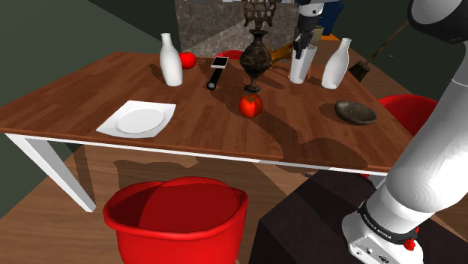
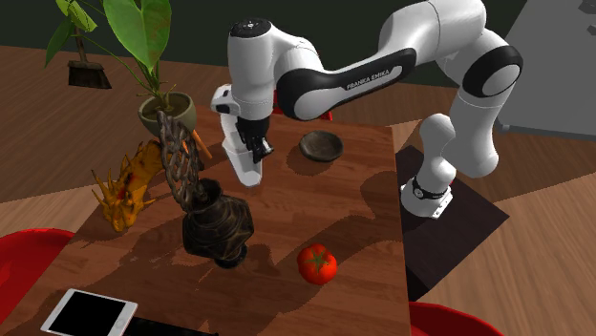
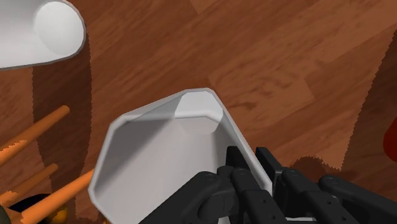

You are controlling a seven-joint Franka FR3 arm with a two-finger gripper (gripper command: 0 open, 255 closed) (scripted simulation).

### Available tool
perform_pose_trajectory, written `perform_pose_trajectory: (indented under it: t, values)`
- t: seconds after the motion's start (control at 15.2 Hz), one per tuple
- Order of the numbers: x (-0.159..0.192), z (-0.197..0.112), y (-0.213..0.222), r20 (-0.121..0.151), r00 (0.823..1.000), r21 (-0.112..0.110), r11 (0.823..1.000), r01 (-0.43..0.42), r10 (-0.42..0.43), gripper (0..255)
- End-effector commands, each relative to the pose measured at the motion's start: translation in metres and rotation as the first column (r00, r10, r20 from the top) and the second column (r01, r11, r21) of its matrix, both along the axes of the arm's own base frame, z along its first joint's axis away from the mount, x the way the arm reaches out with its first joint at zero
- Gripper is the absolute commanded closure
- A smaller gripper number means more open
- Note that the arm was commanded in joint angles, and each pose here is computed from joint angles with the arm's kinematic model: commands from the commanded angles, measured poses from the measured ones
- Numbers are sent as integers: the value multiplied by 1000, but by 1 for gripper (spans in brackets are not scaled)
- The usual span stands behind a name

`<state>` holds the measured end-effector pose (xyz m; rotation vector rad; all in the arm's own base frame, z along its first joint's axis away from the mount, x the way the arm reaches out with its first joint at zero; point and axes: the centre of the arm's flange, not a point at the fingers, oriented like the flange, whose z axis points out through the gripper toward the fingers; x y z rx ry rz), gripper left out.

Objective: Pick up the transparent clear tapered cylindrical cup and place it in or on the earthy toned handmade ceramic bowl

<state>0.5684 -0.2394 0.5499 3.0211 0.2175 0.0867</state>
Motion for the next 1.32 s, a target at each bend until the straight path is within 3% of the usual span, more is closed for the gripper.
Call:
perform_pose_trajectory:
  t: [0.0,0.53,1.25]
  values:
    - [-1,11,0,0,1000,0,1000,0,0,255]
    - [-1,53,0,0,1000,0,1000,0,0,255]
    - [-143,81,-10,0,1000,0,1000,0,0,255]
